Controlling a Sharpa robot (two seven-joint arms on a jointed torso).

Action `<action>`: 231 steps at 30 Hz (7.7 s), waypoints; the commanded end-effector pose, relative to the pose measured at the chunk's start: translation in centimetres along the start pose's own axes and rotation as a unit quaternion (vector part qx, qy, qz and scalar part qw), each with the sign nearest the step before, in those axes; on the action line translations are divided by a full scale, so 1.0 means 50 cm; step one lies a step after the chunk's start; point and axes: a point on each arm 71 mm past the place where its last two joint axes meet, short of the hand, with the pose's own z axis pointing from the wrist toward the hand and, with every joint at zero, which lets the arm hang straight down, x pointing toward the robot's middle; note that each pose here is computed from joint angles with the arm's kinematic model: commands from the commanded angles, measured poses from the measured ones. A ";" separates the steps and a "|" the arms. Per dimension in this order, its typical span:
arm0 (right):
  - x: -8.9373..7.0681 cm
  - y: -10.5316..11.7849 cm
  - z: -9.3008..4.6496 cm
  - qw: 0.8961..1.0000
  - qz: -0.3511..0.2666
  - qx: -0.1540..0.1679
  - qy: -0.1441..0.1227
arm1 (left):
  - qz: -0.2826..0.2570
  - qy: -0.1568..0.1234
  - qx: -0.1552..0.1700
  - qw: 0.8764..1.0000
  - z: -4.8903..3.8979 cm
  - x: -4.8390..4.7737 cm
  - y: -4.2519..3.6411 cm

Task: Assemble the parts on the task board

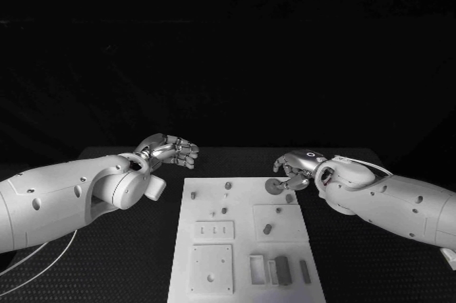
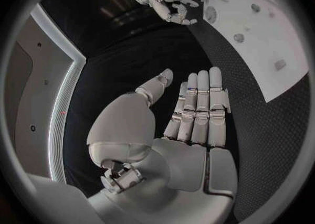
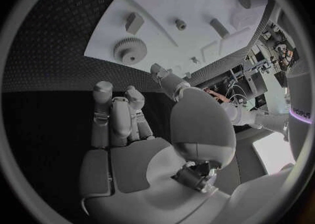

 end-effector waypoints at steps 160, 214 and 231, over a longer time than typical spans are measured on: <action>0.088 0.296 0.096 0.993 -0.089 -0.069 -0.038 | -0.005 0.024 0.003 1.000 0.004 0.021 -0.007; 0.033 0.205 0.032 0.990 0.014 -0.097 -0.101 | -0.004 0.019 0.000 1.000 -0.001 0.009 -0.003; -0.005 -0.023 -0.059 0.992 0.092 -0.068 -0.047 | -0.003 0.020 0.000 1.000 0.009 0.010 0.002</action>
